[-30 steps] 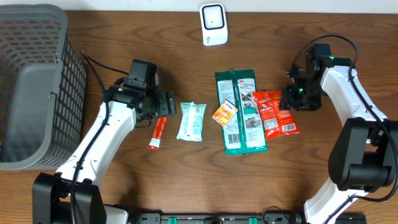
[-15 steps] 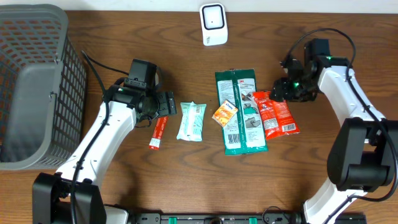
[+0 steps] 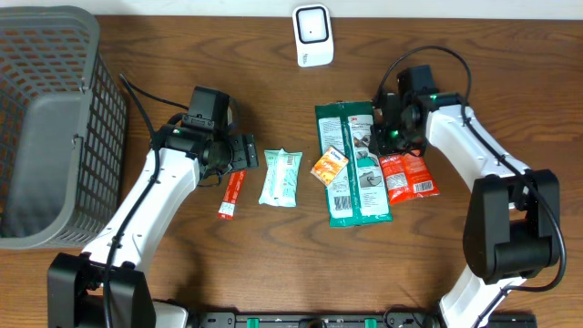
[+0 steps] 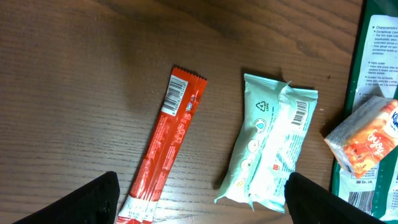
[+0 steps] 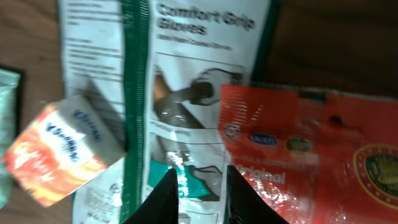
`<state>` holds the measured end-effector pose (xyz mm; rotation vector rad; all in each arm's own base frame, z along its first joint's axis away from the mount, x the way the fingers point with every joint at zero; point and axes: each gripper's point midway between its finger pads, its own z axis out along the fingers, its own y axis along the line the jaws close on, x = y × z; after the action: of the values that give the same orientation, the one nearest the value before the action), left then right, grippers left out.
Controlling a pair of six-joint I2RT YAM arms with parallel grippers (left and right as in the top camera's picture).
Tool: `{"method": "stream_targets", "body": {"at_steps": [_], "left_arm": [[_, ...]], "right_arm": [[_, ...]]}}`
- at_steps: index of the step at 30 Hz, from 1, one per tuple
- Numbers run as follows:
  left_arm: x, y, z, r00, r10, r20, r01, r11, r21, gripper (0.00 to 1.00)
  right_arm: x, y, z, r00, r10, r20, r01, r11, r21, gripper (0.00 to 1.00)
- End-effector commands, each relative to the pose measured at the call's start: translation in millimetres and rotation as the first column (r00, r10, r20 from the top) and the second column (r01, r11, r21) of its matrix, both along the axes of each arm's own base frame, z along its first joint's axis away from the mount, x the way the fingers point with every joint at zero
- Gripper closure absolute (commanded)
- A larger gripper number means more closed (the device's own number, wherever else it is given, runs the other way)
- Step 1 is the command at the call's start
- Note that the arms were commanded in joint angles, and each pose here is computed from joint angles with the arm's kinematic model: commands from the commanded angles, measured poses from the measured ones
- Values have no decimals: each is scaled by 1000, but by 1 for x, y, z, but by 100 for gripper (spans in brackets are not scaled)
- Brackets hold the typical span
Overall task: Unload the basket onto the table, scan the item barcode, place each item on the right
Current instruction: 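Grasp the red snack packet with the right gripper and pull it right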
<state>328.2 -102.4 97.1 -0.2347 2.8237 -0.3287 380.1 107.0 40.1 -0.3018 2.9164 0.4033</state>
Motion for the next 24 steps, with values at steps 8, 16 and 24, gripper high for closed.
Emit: {"method": "stream_targets", "body": {"at_steps": [8, 16, 24], "left_arm": [[3, 1, 3, 1000, -4, 13, 4, 1000, 6, 14], [3, 1, 3, 1000, -4, 12, 4, 1000, 6, 14], [3, 1, 3, 1000, -4, 12, 4, 1000, 6, 14]], "right_arm": [[9, -78, -30, 954, -282, 99, 298, 914, -275, 76], [5, -130, -31, 823, -563, 74, 562, 790, -245, 79], [-22, -177, -24, 657, -754, -3, 728, 635, -256, 85]]}}
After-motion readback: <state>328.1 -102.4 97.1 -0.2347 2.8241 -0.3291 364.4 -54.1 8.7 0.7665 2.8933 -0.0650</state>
